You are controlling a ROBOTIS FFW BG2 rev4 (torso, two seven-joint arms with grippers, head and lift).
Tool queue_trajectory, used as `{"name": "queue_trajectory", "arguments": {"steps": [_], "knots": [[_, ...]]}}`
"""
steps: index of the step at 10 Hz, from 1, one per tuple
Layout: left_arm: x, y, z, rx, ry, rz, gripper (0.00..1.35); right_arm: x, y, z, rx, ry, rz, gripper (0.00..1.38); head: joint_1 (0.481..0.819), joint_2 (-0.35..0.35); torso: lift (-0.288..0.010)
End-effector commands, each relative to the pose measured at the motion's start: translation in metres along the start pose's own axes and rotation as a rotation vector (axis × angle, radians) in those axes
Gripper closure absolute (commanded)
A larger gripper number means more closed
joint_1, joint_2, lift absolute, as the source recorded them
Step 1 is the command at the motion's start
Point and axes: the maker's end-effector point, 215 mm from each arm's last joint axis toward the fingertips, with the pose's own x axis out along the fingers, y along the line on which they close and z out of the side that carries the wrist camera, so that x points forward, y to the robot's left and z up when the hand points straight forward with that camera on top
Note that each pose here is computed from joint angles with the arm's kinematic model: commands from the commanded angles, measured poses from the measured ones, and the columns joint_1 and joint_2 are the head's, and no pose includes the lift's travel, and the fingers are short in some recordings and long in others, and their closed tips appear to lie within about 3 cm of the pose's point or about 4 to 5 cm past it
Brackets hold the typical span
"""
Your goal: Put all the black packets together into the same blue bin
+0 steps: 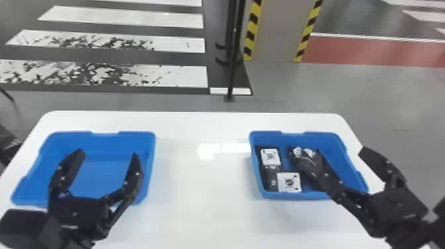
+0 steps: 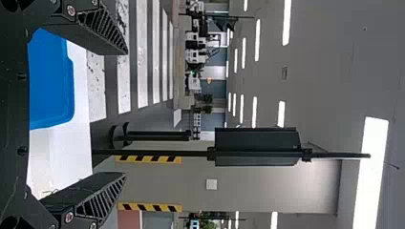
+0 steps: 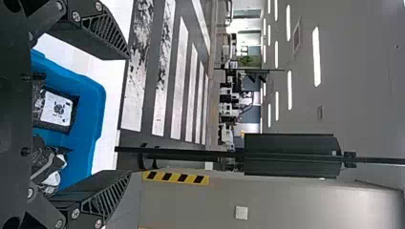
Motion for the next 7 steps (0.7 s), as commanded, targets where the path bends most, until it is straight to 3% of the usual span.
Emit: {"name": "queue_trajectory", "arguments": {"steps": [1, 7], "knots": [[0.0001, 0.0008, 0.0021, 0.002, -0.006, 0.001, 0.13, -0.0005, 0.0004, 0.0003, 0.0, 0.0, 0.001, 0.17, 0.695, -0.115, -0.11], [-0.0001, 0.0008, 0.0029, 0.002, -0.011, 0.001, 0.13, -0.0012, -0.0032, -0.0055, 0.019, 0.024, -0.024, 0.17, 0.695, -0.118, -0.11]]}}
